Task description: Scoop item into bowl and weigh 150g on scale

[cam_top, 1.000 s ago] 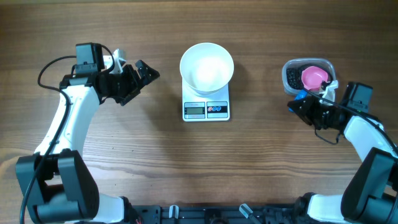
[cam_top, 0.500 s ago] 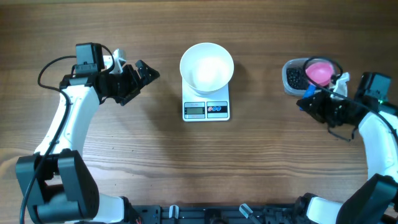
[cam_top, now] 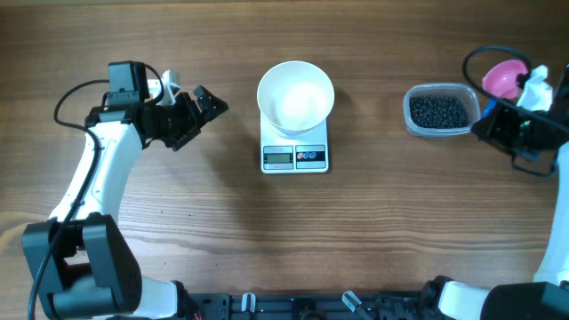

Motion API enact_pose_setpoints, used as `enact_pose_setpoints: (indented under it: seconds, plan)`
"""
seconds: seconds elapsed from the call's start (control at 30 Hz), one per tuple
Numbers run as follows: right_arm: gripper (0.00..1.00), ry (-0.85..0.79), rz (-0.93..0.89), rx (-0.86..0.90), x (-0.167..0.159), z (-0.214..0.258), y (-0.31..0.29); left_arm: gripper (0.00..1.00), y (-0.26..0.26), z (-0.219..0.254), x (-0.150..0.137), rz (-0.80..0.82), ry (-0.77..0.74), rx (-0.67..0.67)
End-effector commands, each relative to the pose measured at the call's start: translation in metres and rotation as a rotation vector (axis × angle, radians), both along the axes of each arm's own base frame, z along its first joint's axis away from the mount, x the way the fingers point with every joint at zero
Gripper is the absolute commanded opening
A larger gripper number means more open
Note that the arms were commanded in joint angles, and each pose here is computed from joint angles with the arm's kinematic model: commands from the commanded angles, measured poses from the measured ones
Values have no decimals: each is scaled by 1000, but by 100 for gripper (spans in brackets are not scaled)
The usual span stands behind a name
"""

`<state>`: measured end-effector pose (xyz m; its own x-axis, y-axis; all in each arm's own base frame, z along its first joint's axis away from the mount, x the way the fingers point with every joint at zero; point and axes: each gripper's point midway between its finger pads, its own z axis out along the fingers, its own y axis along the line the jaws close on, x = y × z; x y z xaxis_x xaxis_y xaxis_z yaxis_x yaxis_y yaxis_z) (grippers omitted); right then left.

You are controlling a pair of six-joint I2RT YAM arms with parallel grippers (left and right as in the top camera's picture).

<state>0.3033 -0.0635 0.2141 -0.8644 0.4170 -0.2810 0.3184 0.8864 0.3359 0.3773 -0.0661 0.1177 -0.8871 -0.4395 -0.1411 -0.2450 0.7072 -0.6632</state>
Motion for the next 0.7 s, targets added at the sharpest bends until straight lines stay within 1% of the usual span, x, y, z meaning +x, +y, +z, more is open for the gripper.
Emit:
enact_pose_setpoints:
  seconds: [0.0,0.07,0.13,0.23,0.37,0.47,0.67]
  plan:
    - [4,50,44,-107,2,11,-13,100,1,6,1,-11,-32,12]
    - [4,130,64,-147,-1,8,-17,100,1,6,1,-11,-32,12]
    - [4,175,92,-156,2,4,-15,100,1,6,1,-11,-32,12]
    - [4,216,184,-165,18,-6,-5,100,1,6,1,-11,-32,12]
    - [4,327,260,-283,25,-27,-5,100,1,6,1,-11,-32,12]
    - [4,417,350,-332,20,-41,1,100,1,6,1,-11,-32,12]
    - [4,527,379,-529,21,-52,-17,100,1,6,1,-11,-32,12]
